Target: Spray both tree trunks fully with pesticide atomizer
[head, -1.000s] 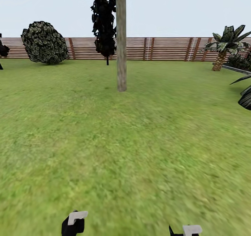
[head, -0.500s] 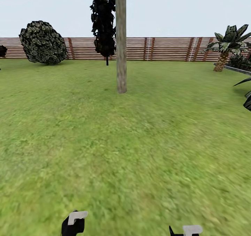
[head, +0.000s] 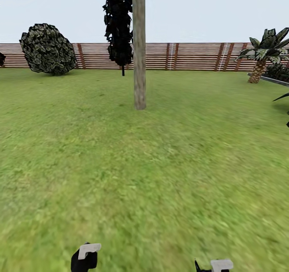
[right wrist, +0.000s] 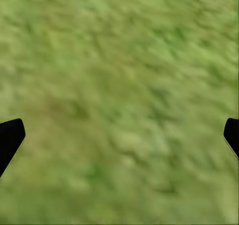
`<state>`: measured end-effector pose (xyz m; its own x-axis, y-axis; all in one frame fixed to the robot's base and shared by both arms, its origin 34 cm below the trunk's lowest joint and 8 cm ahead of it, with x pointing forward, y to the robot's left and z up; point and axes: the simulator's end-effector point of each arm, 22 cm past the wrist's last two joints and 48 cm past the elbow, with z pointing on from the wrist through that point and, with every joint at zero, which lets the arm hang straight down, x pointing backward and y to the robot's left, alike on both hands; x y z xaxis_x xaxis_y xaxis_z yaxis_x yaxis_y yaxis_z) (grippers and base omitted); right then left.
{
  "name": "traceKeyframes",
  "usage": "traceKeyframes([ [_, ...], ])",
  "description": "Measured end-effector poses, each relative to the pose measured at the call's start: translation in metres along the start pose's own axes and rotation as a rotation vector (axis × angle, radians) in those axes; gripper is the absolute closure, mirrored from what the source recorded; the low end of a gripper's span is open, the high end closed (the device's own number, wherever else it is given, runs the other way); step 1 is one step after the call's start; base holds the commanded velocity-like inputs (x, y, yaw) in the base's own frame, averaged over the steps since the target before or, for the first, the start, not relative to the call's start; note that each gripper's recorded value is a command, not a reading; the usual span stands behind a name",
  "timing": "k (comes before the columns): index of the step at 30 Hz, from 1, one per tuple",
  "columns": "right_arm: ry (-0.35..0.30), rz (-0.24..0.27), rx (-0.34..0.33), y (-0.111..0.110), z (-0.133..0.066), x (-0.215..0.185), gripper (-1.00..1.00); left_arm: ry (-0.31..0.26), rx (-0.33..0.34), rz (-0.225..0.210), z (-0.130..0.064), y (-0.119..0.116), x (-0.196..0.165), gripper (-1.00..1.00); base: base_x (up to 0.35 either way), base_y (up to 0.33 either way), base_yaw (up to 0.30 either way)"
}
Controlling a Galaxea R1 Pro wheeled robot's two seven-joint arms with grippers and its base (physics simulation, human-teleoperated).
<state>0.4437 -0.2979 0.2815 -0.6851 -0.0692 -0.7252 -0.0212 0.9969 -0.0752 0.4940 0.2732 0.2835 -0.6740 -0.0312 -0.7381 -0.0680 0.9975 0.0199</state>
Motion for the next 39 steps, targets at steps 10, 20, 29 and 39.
traceKeyframes([
  [10,0.002,-0.001,-0.001,0.0005,-0.0001,0.0008,-1.0,0.0,0.001,0.001,0.0001,-0.0001,-0.0002,1.0,0.341,0.0,0.0],
  [20,0.003,-0.001,-0.001,0.0007,-0.0002,0.001,-1.0,0.0,0.001,0.001,0.0,-0.0002,0.0,1.0,0.341,0.0,0.0],
  [29,0.003,-0.001,-0.001,0.0007,-0.0002,0.001,-1.0,-0.001,0.001,0.001,0.0002,-0.0002,-0.0004,1.0,0.341,0.0,0.0],
  [39,0.003,-0.001,-0.001,0.0007,-0.0001,0.0009,-1.0,0.0,0.001,0.001,0.0001,-0.0002,-0.0003,1.0,0.341,0.0,0.0],
])
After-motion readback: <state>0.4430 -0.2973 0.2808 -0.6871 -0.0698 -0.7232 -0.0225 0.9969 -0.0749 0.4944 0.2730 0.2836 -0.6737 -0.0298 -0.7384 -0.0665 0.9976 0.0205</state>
